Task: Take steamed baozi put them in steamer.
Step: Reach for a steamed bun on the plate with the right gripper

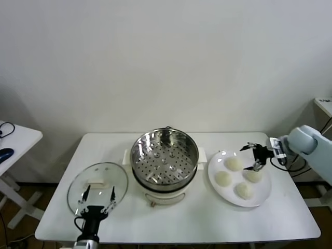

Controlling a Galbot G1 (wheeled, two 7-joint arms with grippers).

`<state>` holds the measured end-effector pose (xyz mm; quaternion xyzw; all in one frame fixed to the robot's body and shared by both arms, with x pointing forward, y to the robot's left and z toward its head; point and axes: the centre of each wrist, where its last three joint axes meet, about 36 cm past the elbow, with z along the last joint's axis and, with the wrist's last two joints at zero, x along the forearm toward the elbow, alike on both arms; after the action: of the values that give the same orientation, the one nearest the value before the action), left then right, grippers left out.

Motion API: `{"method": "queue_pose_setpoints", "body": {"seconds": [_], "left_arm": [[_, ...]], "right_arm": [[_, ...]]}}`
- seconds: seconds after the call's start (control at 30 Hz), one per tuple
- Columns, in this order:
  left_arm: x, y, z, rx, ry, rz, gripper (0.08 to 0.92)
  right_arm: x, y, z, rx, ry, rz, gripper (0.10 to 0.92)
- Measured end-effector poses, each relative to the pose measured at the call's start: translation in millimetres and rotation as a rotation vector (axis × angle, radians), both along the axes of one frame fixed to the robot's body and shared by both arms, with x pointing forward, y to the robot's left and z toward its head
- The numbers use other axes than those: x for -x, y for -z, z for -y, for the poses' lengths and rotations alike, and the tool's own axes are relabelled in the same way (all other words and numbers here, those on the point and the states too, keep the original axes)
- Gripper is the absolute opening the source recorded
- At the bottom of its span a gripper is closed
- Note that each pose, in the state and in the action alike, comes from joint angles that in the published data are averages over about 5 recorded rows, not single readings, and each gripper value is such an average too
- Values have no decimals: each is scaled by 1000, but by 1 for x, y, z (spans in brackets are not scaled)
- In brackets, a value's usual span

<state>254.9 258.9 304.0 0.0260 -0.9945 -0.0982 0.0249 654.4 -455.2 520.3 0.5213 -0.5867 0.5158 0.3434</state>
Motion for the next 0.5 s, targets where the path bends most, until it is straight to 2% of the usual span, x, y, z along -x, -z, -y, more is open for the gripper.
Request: {"method": "queue_pose_setpoints", "body": {"seconds": [0.23,0.5], "left_arm": [[-2,-2,-2,-4,-11,-4,823],[-3,-5,-3,-6,-19,-4,823]], "right_arm": [[-36,7,-28,98,-35,-62,823],[-53,21,-48,165,-61,-101,823]]}}
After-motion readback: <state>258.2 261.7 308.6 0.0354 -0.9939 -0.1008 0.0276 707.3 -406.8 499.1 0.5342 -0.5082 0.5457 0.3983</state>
